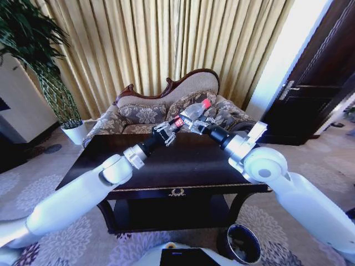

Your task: Move to the front of the table and place the trash on the table into the trash bin.

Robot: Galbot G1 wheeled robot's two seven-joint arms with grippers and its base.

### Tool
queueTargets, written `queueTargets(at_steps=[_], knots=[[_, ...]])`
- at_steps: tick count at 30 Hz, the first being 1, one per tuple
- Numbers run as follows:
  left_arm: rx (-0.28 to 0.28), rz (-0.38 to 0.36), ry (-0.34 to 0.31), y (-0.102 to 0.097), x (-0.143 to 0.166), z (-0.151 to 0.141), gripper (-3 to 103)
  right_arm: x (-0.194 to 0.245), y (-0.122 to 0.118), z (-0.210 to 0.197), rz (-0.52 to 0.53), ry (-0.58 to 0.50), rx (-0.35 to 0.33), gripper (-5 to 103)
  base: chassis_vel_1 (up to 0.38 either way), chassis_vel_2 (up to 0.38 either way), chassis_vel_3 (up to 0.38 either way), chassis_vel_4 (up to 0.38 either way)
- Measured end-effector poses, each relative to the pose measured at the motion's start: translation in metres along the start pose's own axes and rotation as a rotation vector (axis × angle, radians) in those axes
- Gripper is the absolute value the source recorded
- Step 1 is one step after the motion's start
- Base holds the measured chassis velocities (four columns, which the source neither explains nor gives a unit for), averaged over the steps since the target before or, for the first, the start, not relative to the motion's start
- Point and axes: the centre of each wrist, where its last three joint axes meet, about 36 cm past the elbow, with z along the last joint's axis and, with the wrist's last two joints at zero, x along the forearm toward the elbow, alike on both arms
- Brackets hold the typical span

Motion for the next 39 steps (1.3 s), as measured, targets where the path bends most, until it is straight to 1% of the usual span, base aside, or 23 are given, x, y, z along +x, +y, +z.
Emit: queueTargets(at_steps=[6,7,8,10,11,12,13,15,16,18,20,21,24,25,27,30,32,35,36,37,38,39], knots=[[0.013,0.014,-0.011,-0.006,-0.005,-0.001,23,0.0,-0.001,-0.002,0.004,-0.004,0.001,100,0.0,0.0,0.0,0.0],[0.018,0.018,-0.011,-0.008,-0.006,-0.001,23,0.001,-0.002,-0.002,0.006,-0.004,0.001,103,0.0,0.0,0.0,0.0],[0.019,0.02,-0.011,-0.009,-0.006,-0.001,23,0.001,-0.002,-0.002,0.007,-0.005,0.002,100,0.0,0.0,0.0,0.0],[0.021,0.021,-0.011,-0.01,-0.007,-0.001,23,0.001,-0.002,-0.002,0.008,-0.005,0.002,100,0.0,0.0,0.0,0.0],[0.024,0.025,-0.009,-0.011,-0.007,-0.001,23,0.001,-0.002,-0.002,0.008,-0.005,0.002,95,0.0,0.0,0.0,0.0],[0.026,0.027,-0.01,-0.012,-0.008,-0.001,22,0.002,-0.002,-0.003,0.011,-0.006,0.005,85,0.0,0.0,0.0,0.0],[0.027,0.028,-0.005,-0.013,-0.008,-0.001,20,0.004,-0.002,-0.003,0.015,-0.008,0.01,68,0.0,0.0,0.0,0.0],[0.028,0.031,-0.004,-0.013,-0.008,-0.001,20,0.005,-0.001,-0.003,0.015,-0.009,0.011,68,0.0,0.0,0.0,0.0],[0.028,0.031,-0.004,-0.014,-0.009,-0.001,20,0.006,-0.001,-0.003,0.016,-0.009,0.012,60,0.0,0.0,0.0,0.0],[0.029,0.032,-0.005,-0.014,-0.009,-0.001,20,0.007,-0.001,-0.002,0.018,-0.009,0.014,60,0.0,0.0,0.0,0.0],[0.03,0.034,-0.008,-0.014,-0.01,-0.001,20,0.008,-0.001,-0.003,0.02,-0.01,0.018,53,0.0,0.0,0.0,0.0],[0.03,0.034,-0.008,-0.014,-0.01,-0.001,20,0.008,-0.001,-0.003,0.02,-0.01,0.018,53,0.0,0.0,0.0,0.0],[0.032,0.033,-0.011,-0.015,-0.012,-0.001,20,0.01,0.0,-0.003,0.021,-0.011,0.024,43,0.0,0.0,0.0,0.0],[0.032,0.033,-0.011,-0.015,-0.012,-0.001,20,0.01,0.0,-0.003,0.021,-0.011,0.024,43,0.0,0.0,0.0,0.0],[0.035,0.033,-0.012,-0.016,-0.013,-0.001,20,0.012,0.001,-0.004,0.022,-0.012,0.026,38,0.0,0.0,0.0,0.0],[0.041,0.029,-0.01,-0.017,-0.013,-0.002,20,0.014,0.001,-0.004,0.024,-0.011,0.028,38,0.0,0.0,0.0,0.0],[0.053,0.01,0.007,-0.019,-0.012,-0.004,20,0.019,0.002,-0.004,0.025,-0.012,0.03,38,0.0,0.0,0.0,0.0],[0.057,-0.005,0.02,-0.02,-0.012,-0.005,20,0.021,0.003,-0.004,0.026,-0.013,0.031,37,0.0,0.0,0.0,0.0],[0.056,-0.017,0.03,-0.02,-0.011,-0.005,17,0.024,0.003,-0.005,0.029,-0.016,0.033,36,0.0,0.0,0.0,0.0],[0.054,-0.021,0.035,-0.019,-0.011,-0.006,22,0.025,0.003,-0.005,0.032,-0.018,0.034,34,0.0,0.0,0.0,0.0],[0.054,-0.021,0.035,-0.019,-0.011,-0.006,22,0.025,0.003,-0.005,0.032,-0.018,0.034,34,0.0,0.0,0.0,0.0],[0.053,-0.026,0.038,-0.018,-0.01,-0.006,27,0.026,0.003,-0.006,0.034,-0.02,0.035,34,0.0,0.0,0.0,0.0]])
